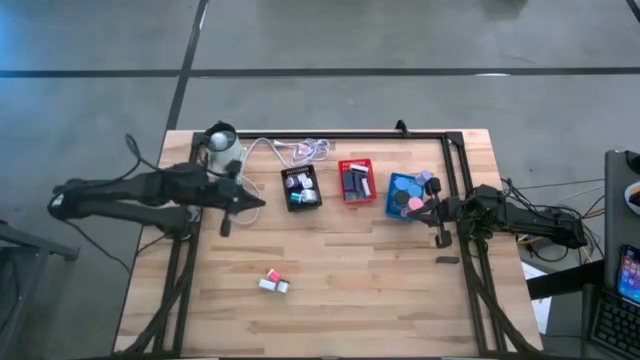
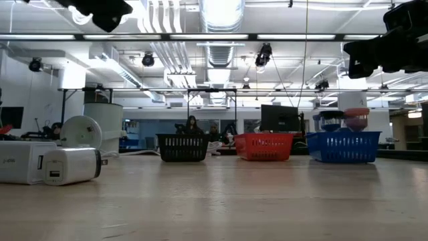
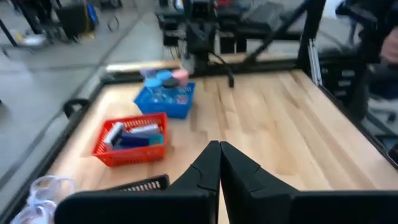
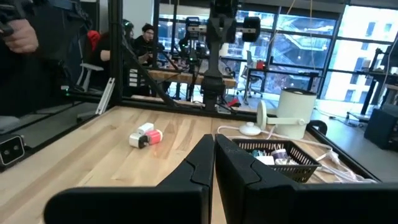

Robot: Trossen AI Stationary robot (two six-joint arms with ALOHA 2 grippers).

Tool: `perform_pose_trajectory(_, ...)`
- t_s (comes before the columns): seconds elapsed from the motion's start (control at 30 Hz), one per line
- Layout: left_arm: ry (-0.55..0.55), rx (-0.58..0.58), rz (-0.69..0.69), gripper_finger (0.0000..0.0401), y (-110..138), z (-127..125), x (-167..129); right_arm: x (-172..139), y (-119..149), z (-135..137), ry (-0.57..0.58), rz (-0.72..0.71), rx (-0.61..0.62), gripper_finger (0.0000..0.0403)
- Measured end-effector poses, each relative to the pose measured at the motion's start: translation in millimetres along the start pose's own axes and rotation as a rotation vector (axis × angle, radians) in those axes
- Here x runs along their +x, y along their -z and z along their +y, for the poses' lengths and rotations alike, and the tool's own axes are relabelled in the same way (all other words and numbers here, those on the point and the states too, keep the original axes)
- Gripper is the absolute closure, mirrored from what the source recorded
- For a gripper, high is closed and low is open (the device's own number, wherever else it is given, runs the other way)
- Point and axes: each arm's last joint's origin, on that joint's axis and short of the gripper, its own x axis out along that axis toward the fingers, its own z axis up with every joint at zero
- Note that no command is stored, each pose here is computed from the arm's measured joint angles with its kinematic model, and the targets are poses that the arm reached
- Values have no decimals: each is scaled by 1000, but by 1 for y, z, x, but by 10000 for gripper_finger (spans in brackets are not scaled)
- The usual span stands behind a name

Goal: Pick & Place Office items
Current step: Put the white black charger adapter into the black bin

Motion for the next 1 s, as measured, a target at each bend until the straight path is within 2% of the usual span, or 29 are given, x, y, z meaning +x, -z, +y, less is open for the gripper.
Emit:
perform_pose_trajectory(0.1, 51, -8, 81, 395, -15, -10, 11, 0, 0, 0, 0, 0, 8, 394)
perform_pose_trajectory(0.17, 72, -38, 184, 395, -23, -17, 21, 0, 0, 0, -1, 0, 29, 394)
perform_pose_trajectory(0.37, 13, -24, 478, 373, -38, -31, 51, 0, -1, 0, -1, -6, 54, 394)
perform_pose_trajectory(0.53, 59, 19, 644, 317, -40, -51, 80, 0, -2, 0, 0, -21, 59, 394)
perform_pose_trajectory(0.77, 108, 15, 744, 221, -39, -90, 121, 0, 0, 0, -1, 4, 80, 394)
perform_pose_trajectory(1.0, 169, 84, 847, 162, -18, -137, 149, 0, 1, 0, -2, 15, 60, 394)
